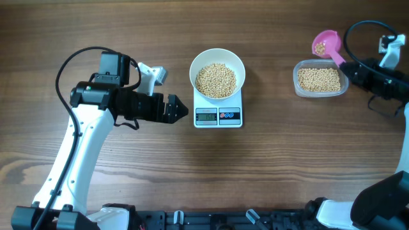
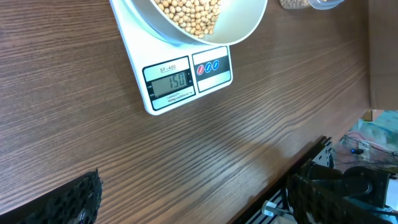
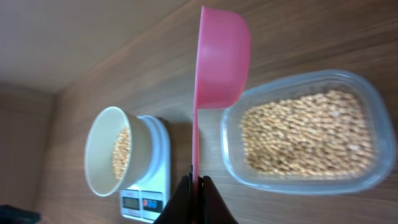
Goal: Scoop item into bowl and weigh 150g on scale
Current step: 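Carry the empty scoop back right over the soybean tub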
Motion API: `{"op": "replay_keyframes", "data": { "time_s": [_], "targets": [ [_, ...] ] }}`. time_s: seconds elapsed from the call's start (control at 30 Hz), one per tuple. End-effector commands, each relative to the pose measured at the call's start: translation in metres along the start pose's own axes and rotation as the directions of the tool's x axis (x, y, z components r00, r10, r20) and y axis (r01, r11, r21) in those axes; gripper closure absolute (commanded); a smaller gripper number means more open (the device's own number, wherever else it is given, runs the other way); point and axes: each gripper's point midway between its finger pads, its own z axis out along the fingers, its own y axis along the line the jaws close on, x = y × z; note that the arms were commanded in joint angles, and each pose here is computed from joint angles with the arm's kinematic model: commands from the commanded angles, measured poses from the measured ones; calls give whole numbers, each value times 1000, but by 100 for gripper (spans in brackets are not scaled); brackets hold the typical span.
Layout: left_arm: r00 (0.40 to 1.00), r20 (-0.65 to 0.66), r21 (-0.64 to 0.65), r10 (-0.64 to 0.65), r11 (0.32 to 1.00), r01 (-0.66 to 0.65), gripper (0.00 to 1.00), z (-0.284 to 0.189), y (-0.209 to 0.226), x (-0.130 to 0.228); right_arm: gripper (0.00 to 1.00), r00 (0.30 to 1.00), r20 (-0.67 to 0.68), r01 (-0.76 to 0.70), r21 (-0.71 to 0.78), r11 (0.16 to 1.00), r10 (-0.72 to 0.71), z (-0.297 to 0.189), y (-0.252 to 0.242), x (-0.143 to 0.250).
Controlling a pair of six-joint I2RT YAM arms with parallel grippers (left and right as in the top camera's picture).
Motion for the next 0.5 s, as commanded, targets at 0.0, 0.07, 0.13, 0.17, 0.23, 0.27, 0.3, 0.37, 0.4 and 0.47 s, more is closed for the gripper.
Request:
{"op": "replay_keyframes", "data": {
  "time_s": [0.0, 0.07, 0.13, 0.17, 0.23, 0.27, 0.3, 0.37, 0.4, 0.47],
  "targets": [
    [1000, -3, 17, 12, 1000, -12, 0, 1, -1, 2, 96, 997, 18, 67, 75, 995, -69, -12, -13, -4],
    [1000, -3, 17, 12, 1000, -12, 0, 1, -1, 2, 96, 998, 18, 58, 130, 990, -61, -15, -25, -4],
    [1000, -3, 17, 12, 1000, -12, 0, 1, -1, 2, 96, 997, 7, 76, 172, 982, -79, -17, -33, -3],
    [1000, -3, 17, 12, 1000, -12, 0, 1, -1, 2, 96, 995, -3, 98, 175, 980, -99, -17, -34, -1],
    [1000, -3, 17, 12, 1000, -12, 0, 1, -1, 2, 96, 990, -23, 140, 171, 975, -138, -17, -33, 3],
    [1000, -3, 17, 12, 1000, -12, 0, 1, -1, 2, 96, 987, -41, 160, 174, 972, -155, -17, -34, 6],
    [1000, -3, 17, 12, 1000, -12, 0, 1, -1, 2, 96, 985, -54, 171, 182, 968, -164, -17, -36, 8],
    [1000, -3, 17, 12, 1000, -12, 0, 1, -1, 2, 96, 979, -84, 199, 200, 959, -185, -18, -39, 14],
    [1000, -3, 17, 12, 1000, -12, 0, 1, -1, 2, 96, 976, -99, 212, 213, 954, -194, -19, -42, 16],
    [1000, -3, 17, 12, 1000, -12, 0, 1, -1, 2, 96, 963, -150, 255, 245, 935, -224, -21, -47, 24]
  ]
}}
